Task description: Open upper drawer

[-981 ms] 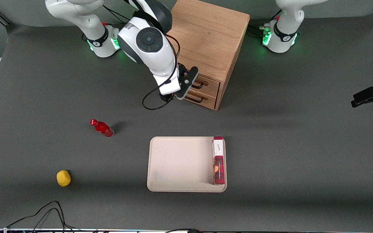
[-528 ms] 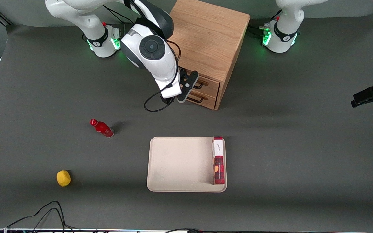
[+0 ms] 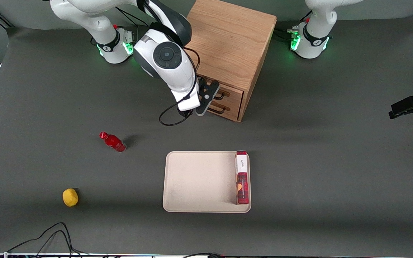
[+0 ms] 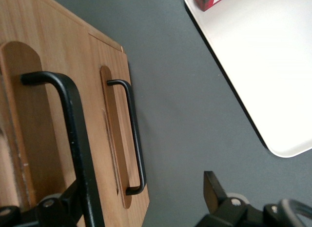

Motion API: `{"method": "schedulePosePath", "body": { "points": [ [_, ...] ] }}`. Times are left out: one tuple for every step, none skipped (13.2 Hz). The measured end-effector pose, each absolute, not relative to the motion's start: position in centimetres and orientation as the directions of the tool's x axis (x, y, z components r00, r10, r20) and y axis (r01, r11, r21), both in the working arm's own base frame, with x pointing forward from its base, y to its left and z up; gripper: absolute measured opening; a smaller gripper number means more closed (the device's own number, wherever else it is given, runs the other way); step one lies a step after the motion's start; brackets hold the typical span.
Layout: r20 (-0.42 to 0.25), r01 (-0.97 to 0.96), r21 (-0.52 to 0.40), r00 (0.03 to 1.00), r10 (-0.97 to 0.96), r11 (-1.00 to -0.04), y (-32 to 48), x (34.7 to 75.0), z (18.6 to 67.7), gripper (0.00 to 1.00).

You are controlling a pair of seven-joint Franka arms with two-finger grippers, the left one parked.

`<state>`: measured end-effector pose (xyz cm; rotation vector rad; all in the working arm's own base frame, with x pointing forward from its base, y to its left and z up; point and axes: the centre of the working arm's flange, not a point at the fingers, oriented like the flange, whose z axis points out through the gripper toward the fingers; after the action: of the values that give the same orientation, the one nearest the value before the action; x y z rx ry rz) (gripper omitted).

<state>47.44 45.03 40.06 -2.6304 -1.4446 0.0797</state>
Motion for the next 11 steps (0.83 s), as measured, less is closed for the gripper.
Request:
{"method": "schedulePosePath", "body": {
  "points": [
    [0.023, 0.838, -0.14, 0.535, 0.845, -0.527, 44.9, 47.7, 40.1, 1.0],
    [0.025, 0.841, -0.131, 0.532, 0.846, -0.525, 44.8, 48.0, 40.2, 1.0],
    [0.025, 0.842, -0.125, 0.532, 0.846, -0.525, 44.7, 48.2, 40.2, 1.0],
    [0.026, 0.84, -0.123, 0.534, 0.845, -0.528, 44.6, 48.5, 40.2, 1.0],
    [0.028, 0.839, -0.121, 0.538, 0.843, -0.531, 44.4, 48.8, 40.2, 1.0],
    [0.03, 0.838, -0.119, 0.54, 0.841, -0.533, 44.2, 49.0, 40.3, 1.0],
    [0.032, 0.837, -0.114, 0.542, 0.84, -0.535, 44.0, 49.3, 40.4, 1.0],
    [0.037, 0.835, -0.11, 0.545, 0.838, -0.538, 43.9, 49.6, 40.6, 1.0],
    [0.041, 0.831, -0.109, 0.551, 0.833, -0.545, 43.5, 50.0, 40.8, 1.0],
    [0.044, 0.828, -0.107, 0.557, 0.829, -0.551, 43.1, 50.5, 41.0, 1.0],
    [0.048, 0.826, -0.106, 0.561, 0.827, -0.554, 42.7, 50.9, 41.1, 1.0]
  ]
}}
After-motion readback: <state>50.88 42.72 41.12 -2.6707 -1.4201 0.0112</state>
